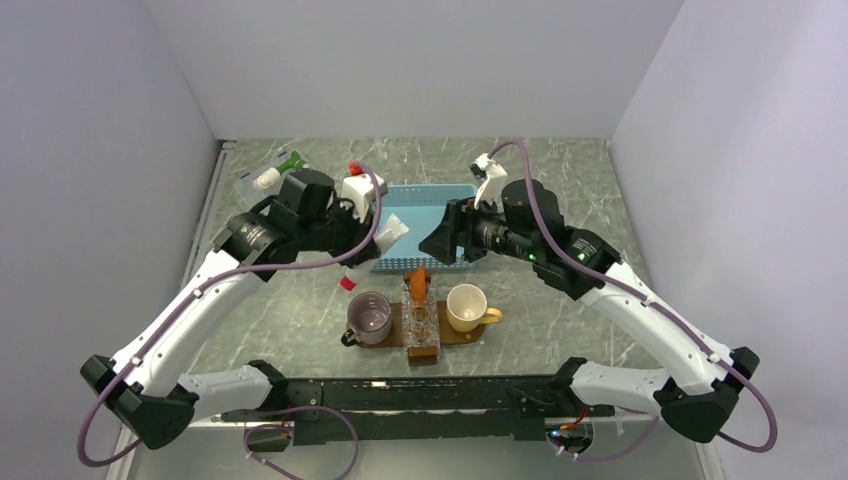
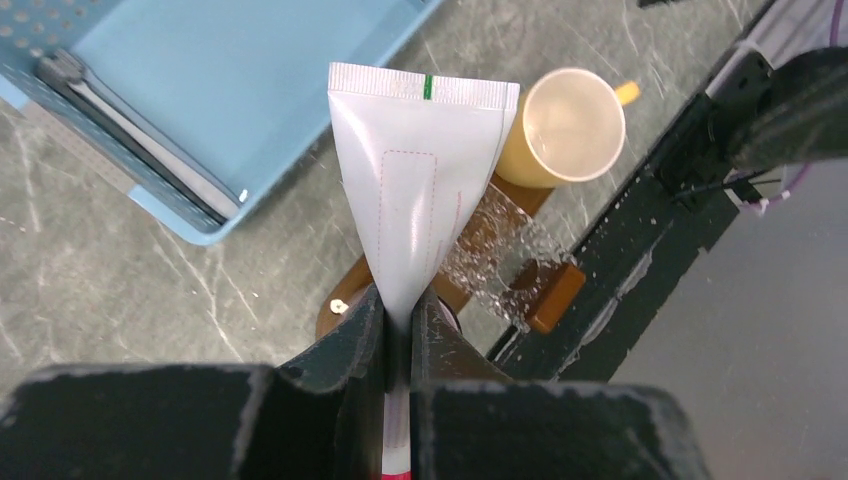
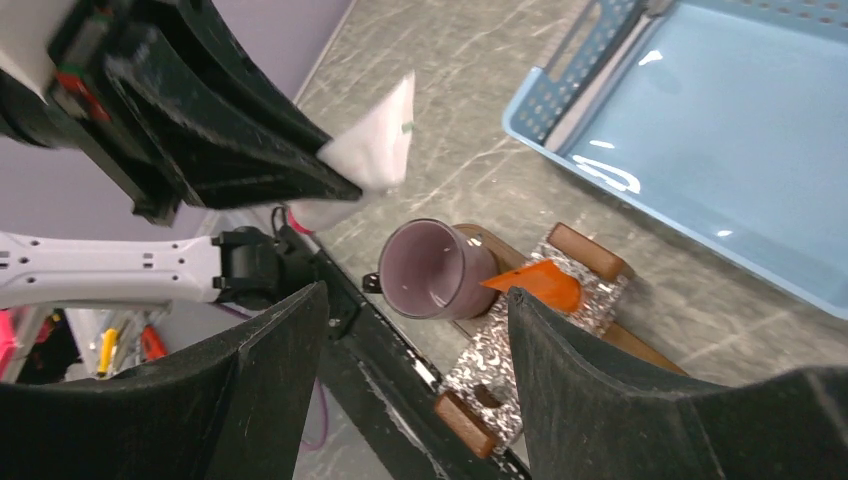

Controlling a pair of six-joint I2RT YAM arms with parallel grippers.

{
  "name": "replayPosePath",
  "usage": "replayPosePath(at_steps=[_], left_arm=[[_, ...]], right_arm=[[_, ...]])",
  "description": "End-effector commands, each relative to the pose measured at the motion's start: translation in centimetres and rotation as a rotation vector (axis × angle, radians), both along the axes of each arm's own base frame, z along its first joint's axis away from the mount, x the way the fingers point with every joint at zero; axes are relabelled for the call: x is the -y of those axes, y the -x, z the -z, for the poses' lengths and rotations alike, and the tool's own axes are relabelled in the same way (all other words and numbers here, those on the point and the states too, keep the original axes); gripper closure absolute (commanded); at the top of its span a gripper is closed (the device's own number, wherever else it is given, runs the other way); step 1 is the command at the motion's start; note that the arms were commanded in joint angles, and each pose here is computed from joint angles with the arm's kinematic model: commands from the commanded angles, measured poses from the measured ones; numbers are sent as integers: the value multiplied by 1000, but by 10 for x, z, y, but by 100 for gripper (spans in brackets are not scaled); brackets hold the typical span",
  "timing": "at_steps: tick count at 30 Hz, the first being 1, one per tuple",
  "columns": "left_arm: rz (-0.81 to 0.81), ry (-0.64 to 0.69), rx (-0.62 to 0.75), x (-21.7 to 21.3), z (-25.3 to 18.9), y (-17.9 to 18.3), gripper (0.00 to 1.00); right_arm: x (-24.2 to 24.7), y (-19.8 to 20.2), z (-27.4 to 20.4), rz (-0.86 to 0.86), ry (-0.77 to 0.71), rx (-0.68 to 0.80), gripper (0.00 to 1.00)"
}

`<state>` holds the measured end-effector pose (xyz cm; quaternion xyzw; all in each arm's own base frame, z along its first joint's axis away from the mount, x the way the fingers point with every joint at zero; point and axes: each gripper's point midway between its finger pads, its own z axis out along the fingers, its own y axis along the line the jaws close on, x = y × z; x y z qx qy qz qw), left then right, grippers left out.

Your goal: Prepare toiletry sets of a toothbrush and toothpaste on the tray

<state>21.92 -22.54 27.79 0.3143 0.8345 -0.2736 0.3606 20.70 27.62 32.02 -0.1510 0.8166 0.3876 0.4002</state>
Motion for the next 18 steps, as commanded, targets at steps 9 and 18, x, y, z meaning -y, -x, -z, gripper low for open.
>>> replayPosePath(at_steps=[9, 18], left_arm=[[115, 59, 35, -6, 8, 47, 94], [144, 87, 61, -9, 6, 62, 92]], right_arm=[[-59, 17, -11, -219, -205, -157, 33], [-85, 33, 14, -314, -232, -286, 37]])
